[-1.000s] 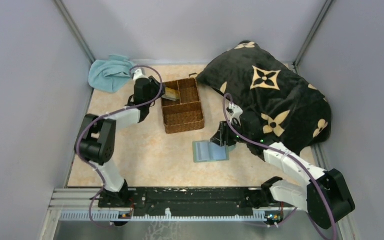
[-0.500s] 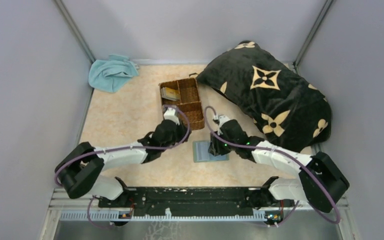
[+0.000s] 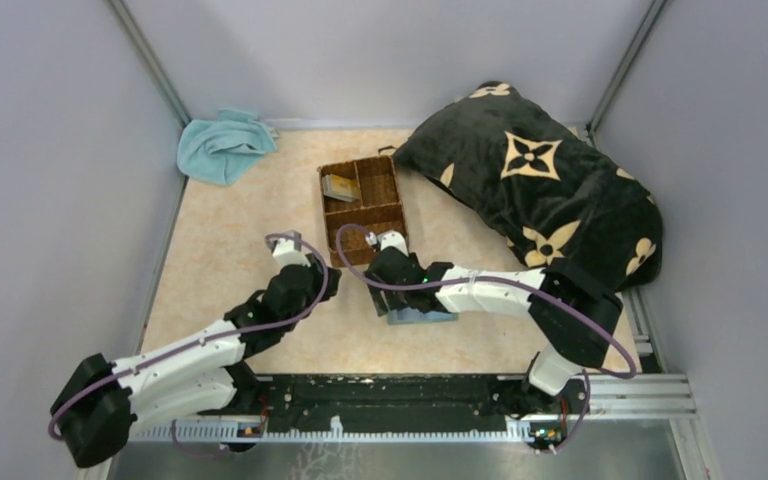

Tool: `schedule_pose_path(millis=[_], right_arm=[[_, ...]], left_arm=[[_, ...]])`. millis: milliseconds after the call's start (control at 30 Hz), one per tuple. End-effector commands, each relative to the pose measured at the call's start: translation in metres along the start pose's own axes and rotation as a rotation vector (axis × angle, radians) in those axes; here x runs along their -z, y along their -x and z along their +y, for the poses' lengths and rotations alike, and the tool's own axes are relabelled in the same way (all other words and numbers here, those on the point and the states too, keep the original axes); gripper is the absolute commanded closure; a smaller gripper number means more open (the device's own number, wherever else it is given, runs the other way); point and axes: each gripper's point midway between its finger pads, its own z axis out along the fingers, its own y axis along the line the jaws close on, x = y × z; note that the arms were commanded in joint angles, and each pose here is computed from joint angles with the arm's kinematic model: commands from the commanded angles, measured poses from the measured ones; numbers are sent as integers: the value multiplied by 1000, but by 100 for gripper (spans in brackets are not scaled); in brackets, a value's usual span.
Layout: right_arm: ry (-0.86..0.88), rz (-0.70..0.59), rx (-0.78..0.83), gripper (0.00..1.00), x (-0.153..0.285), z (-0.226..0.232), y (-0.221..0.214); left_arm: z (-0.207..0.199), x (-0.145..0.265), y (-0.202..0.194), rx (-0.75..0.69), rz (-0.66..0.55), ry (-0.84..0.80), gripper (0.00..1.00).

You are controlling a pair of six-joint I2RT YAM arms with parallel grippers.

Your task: Take the credit cards out of the card holder

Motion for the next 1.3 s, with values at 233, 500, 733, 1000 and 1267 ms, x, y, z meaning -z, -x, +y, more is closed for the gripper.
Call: schedule_pose_path(millis=[233,500,733,1000,1267], right_arm=[[-156,-12,-26,32,-2,-19,4],[-182,12,-24,42,-7,-24,-7],[-180,22,-24,54,-7,-25,-11],[-139,-5,-70,79,1,-25,-3],[-8,-64,-201,99,17,-28,11]], left_arm=[[47,9,-20,17,10,124,71],[44,4,-23,-6,24,122,71],[44,1,-29,-11,41,120,71],[42,-1,-33,-7,57,108,71],[35,-4,-36,-1,69,75,72]])
